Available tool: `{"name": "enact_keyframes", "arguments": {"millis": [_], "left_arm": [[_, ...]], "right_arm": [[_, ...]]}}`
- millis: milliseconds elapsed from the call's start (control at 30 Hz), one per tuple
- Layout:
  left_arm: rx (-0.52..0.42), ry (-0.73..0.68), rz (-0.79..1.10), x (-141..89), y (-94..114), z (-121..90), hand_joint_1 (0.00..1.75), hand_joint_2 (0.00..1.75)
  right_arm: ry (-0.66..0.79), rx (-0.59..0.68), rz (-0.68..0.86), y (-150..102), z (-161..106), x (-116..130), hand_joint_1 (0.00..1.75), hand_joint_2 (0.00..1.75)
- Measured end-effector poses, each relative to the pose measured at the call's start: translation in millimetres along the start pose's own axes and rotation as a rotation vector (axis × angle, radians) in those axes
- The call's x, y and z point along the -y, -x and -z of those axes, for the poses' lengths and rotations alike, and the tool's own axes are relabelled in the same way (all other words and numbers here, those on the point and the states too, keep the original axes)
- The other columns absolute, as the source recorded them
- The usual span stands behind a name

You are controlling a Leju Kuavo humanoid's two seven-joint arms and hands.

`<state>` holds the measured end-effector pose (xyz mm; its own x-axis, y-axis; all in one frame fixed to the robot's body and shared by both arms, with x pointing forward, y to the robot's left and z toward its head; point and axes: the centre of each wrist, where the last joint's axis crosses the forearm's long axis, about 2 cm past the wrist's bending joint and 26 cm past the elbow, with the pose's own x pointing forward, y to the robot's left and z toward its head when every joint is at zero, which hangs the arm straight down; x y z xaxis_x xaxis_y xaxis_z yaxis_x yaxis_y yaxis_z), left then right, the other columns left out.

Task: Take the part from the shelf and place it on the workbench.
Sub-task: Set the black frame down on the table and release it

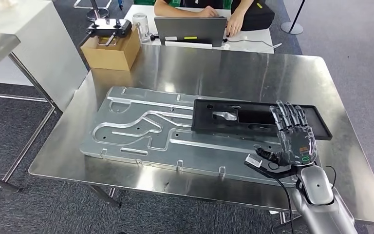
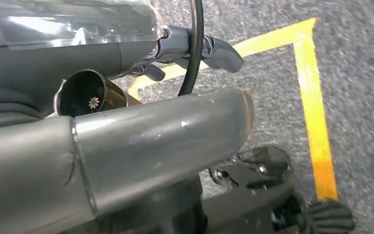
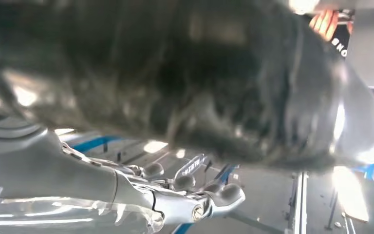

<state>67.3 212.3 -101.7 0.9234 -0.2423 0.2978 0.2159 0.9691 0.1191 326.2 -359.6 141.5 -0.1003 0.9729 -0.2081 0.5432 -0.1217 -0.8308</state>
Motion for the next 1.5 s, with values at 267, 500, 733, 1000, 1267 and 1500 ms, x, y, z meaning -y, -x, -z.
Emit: {"name": "enact_keyframes", "arguments": {"millis": [267,500,733,1000,1267,1500], "left_arm": [[-0.001,0.005,-0.002,2,0,0,0.00,0.00],[0.002,0.012,0.001,2,-1,0,0.00,0.00],[0.001,0.014,0.007,2,0,-1,0.00,0.00],[0.001,0.016,0.008,3,0,-1,0.00,0.00],[-0.001,0.015,0.002,2,0,-1,0.00,0.00],[0.002,0.019,0.000,4,-2,-1,0.00,0.00]], "right_arm": [[-0.004,-0.004,-0.002,1,-1,0,0.00,0.00],[0.005,-0.002,-0.002,2,4,2,0.00,0.00],[-0.003,0.001,0.002,0,5,2,0.00,0.00],[-0.003,0.001,0.004,-1,6,3,0.00,0.00],[-0.009,0.001,0.005,-1,5,2,0.00,0.00],[0.000,0.001,0.003,-1,9,4,0.00,0.00]]}}
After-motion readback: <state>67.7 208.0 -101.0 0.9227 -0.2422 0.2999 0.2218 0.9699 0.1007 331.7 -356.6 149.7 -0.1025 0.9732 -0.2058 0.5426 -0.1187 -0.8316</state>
